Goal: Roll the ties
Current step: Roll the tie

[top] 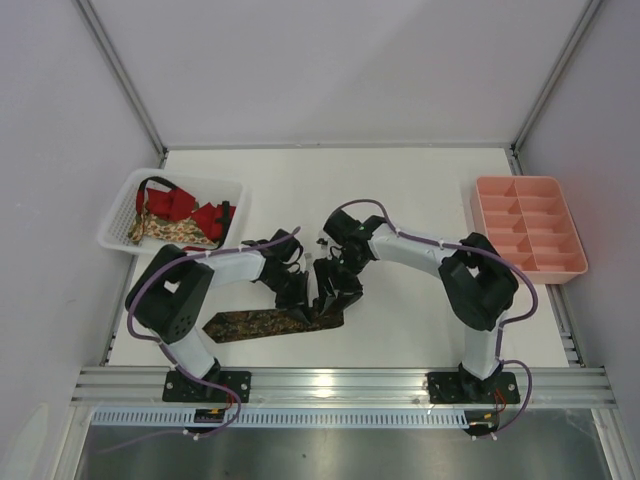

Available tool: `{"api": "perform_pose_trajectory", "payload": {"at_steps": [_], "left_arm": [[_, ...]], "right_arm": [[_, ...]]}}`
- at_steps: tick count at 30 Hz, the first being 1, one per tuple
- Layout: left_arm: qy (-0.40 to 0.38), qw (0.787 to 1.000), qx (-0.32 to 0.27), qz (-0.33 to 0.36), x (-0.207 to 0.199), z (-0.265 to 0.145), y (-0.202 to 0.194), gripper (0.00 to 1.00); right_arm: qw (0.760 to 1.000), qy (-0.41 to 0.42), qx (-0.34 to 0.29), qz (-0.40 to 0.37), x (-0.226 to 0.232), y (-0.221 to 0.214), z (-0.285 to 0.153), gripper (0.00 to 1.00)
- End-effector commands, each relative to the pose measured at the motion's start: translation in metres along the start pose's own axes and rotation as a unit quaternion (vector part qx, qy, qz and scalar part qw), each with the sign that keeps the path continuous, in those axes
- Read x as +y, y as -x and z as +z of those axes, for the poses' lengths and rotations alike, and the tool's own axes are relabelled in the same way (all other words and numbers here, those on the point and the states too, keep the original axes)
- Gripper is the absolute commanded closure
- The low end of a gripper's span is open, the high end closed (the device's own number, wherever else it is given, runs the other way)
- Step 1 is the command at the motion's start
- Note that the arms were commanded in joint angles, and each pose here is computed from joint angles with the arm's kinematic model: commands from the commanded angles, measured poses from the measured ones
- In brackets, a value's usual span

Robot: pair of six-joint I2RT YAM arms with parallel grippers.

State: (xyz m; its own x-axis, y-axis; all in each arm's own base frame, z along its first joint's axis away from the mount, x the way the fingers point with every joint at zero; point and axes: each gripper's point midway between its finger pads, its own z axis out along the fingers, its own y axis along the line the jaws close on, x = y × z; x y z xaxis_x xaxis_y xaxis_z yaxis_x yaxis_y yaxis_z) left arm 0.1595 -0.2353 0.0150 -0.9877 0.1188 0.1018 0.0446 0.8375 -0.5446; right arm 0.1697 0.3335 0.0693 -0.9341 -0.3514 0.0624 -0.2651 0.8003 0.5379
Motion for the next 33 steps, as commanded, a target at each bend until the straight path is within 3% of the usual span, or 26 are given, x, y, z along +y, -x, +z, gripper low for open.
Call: {"api": "perform_pose_trajectory", "payload": {"at_steps": [1, 8, 13, 18, 25, 30, 33], "left_arm": [[0.013, 0.999, -0.021, 0.025, -0.004, -0.014, 0.009, 0.99], [0.012, 0.999, -0.032, 0.024, -0.012, -0.026, 0.009, 0.99], [0.013, 0.999, -0.045, 0.027, -0.020, -0.045, 0.003, 0.99], [-0.005, 0.996, -0.081, 0.035, -0.042, -0.071, 0.010, 0.97], [-0.034, 0.996, -0.081, 0.029, -0.057, -0.070, 0.020, 0.98], [-0.040, 0.997, -0.068, 0.021, -0.053, -0.056, 0.022, 0.98], [-0.045, 0.997, -0.067, 0.020, -0.054, -0.053, 0.025, 0.99]], "right_arm": [[0.996, 0.080, -0.034, -0.007, 0.022, 0.007, -0.023, 0.46], [0.990, 0.132, -0.050, 0.008, 0.020, 0.020, -0.027, 0.56], [0.990, 0.138, -0.027, 0.021, 0.015, 0.022, -0.010, 0.69], [0.992, 0.127, -0.003, 0.028, 0.007, 0.016, 0.010, 0.75], [0.994, 0.109, 0.014, 0.030, -0.003, 0.012, 0.034, 0.75], [0.993, 0.116, -0.010, 0.028, 0.002, 0.023, 0.017, 0.75], [0.992, 0.122, -0.036, 0.020, 0.003, 0.027, -0.007, 0.65]]}}
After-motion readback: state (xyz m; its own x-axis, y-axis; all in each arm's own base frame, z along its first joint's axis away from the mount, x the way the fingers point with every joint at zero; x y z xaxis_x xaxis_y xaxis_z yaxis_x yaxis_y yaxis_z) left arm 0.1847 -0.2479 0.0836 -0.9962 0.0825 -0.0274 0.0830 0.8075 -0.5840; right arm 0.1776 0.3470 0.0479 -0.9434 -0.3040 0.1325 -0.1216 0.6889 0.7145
